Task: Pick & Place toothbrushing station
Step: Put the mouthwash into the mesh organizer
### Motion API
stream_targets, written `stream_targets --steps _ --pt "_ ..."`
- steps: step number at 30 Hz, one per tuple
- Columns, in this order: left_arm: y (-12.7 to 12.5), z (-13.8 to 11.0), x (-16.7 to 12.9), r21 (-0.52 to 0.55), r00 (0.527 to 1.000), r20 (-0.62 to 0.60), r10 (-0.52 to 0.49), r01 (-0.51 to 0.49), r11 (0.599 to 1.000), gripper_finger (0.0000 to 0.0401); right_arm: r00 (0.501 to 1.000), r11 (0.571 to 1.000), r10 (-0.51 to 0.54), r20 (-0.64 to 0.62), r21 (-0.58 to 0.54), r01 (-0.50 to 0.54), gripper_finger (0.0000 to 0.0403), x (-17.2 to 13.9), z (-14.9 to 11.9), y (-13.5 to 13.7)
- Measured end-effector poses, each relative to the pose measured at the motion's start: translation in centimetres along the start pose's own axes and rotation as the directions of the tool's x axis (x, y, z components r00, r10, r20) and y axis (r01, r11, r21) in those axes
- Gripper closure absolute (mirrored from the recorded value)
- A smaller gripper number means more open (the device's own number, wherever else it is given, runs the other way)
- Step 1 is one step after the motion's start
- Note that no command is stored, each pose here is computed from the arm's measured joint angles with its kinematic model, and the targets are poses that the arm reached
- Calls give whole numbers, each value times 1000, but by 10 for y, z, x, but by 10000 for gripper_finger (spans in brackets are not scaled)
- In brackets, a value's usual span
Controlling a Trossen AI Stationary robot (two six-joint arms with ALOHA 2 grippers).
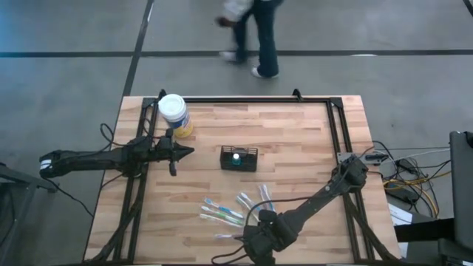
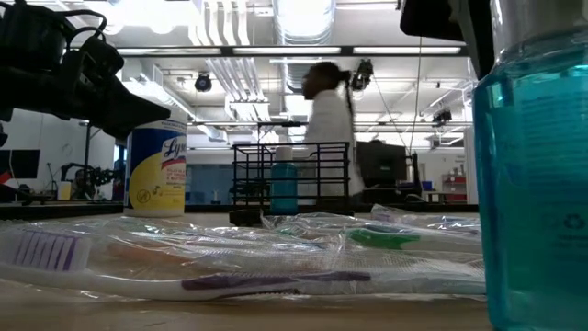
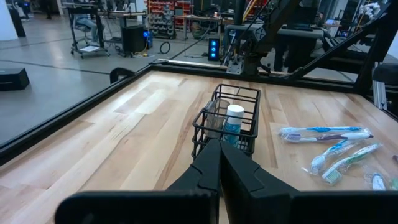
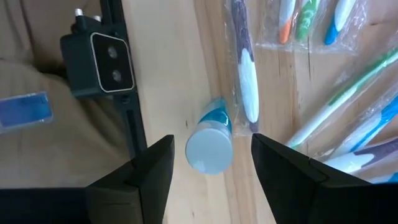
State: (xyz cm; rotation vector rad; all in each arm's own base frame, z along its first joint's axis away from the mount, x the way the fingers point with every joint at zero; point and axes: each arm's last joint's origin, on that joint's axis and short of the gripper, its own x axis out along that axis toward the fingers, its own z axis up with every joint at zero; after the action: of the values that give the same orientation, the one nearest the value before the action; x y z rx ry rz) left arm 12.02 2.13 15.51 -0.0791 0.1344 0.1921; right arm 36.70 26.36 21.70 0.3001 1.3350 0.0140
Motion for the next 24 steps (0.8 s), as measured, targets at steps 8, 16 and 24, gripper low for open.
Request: stream_targets --steps 8,16,24 --pt "0 0 0 0 1000 0 0 0 1000 394 1000 1000 8 8 -5 -8 190 -3 2 1" --pt "0 0 0 2 1000 0 0 0 1000 394 1000 1000 4 10 -10 -4 191 -2 1 1" --pt "0 0 0 6 1000 1 0 0 1000 394 1000 1000 2 10 -31 -2 226 -1 1 1"
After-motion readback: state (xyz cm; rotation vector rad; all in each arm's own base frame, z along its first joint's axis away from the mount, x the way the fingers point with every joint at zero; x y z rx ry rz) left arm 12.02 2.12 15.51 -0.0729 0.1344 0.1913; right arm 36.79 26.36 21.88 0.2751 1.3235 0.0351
